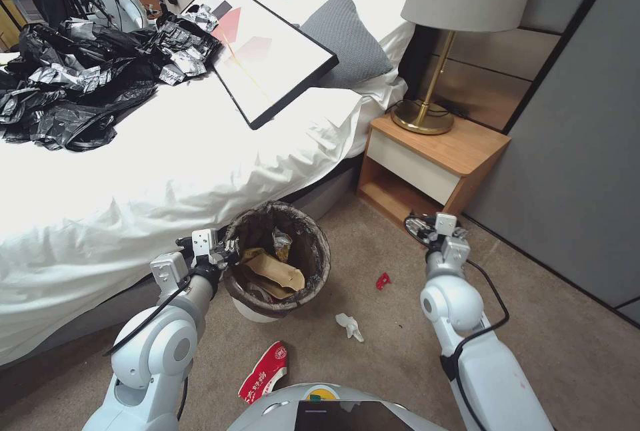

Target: Pick up the trash bin, then pick up the garbage from the floor and place it into the trash bin.

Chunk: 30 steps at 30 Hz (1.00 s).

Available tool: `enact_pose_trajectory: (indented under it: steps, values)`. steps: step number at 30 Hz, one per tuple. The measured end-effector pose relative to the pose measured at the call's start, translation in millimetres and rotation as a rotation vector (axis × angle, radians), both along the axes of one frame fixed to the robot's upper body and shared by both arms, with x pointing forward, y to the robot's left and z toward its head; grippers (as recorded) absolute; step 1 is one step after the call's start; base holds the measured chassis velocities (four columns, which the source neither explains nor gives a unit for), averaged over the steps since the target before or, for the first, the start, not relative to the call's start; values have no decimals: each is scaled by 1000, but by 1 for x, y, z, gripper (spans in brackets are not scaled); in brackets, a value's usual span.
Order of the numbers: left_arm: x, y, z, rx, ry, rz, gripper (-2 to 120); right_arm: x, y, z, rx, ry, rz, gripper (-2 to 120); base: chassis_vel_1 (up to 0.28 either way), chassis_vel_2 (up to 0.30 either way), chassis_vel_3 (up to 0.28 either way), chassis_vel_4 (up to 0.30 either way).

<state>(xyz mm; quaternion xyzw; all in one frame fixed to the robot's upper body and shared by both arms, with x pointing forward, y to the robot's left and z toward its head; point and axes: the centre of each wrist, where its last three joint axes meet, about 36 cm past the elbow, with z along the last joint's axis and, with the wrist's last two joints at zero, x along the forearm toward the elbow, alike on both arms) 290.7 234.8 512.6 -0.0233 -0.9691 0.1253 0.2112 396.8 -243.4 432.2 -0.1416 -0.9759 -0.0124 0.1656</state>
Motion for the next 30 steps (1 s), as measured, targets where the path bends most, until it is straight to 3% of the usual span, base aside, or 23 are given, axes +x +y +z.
enact_pose_trajectory:
  steps: [3,8,12,19,30]
  values:
    - [0,-1,0,2,1,0,5,34,0,4,89,223,60,100,0,0,0,0]
    - [-1,0,1,7,1,4,5,65,1,-18,228,357,73,100,0,0,0,0]
    - [-3,0,2,4,-1,3,5,86,0,-66,274,491,41,100,0,0,0,0]
    - [-2,0,0,6,2,0,5,82,3,-109,294,582,7,100,0,0,0,0]
    - [0,0,-2,5,5,-18,5,75,-6,-140,287,647,-53,100,0,0,0,0]
